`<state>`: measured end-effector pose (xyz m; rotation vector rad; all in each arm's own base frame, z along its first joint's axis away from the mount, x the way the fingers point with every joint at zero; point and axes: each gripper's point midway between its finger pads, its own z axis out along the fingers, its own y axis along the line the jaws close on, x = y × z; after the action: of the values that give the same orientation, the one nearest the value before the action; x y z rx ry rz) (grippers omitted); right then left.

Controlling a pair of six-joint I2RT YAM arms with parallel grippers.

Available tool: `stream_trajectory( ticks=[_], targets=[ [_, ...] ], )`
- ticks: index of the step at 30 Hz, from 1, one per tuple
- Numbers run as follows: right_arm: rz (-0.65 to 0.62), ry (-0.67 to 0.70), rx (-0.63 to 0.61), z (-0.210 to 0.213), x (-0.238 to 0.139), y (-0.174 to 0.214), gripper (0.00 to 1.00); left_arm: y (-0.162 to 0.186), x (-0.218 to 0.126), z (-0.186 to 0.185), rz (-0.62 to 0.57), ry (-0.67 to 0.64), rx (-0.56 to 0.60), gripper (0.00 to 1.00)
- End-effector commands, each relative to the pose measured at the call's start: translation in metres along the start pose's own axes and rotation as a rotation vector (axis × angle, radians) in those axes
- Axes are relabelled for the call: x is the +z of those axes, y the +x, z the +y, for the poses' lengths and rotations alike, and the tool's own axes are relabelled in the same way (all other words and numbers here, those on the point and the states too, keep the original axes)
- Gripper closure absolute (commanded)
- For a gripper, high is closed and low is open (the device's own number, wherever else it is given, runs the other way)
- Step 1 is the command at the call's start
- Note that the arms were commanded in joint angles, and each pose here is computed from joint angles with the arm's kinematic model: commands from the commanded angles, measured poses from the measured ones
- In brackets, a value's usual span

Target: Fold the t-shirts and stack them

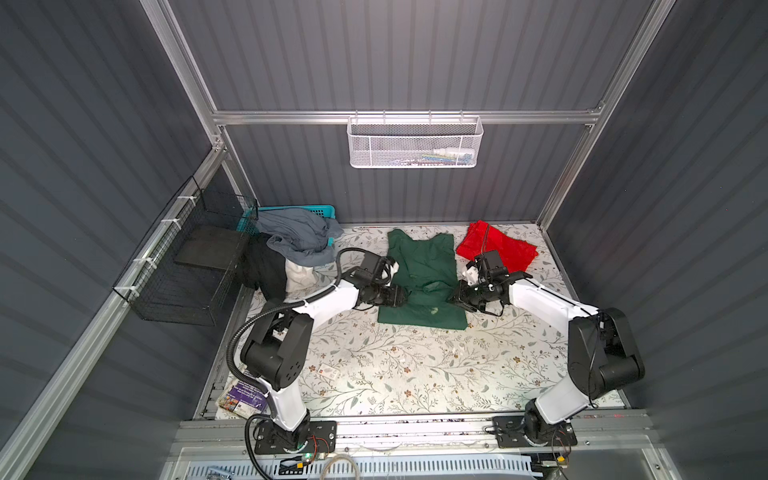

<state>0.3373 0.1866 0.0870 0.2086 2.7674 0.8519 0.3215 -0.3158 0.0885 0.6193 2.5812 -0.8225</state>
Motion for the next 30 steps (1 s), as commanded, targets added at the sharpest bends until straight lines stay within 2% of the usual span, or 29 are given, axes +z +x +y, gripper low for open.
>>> stream_trajectory(
  ticks=[1,7,10,21,25,30],
  targets=[
    [0.063,-0.026,0.008,-0.002,0.015,0.011,0.7,0.019,0.013,-0.034,0.079,0.096,0.124,0.43],
    [0.057,-0.046,0.023,-0.002,0.035,-0.002,0.73,0.029,0.04,-0.021,0.132,0.067,0.094,0.45],
    [0.044,-0.046,0.038,-0.005,0.043,-0.012,0.76,0.028,0.05,-0.012,0.12,0.036,0.088,0.48],
    [0.007,-0.028,0.026,-0.004,0.053,-0.049,0.77,-0.015,0.058,-0.008,0.048,-0.036,0.103,0.49],
    [-0.009,-0.025,0.025,-0.005,0.054,-0.061,0.77,-0.027,0.067,0.001,0.055,-0.067,0.1,0.5],
    [-0.041,-0.019,0.029,-0.009,0.051,-0.079,0.76,-0.049,0.065,0.019,0.002,-0.125,0.078,0.5]
  ],
)
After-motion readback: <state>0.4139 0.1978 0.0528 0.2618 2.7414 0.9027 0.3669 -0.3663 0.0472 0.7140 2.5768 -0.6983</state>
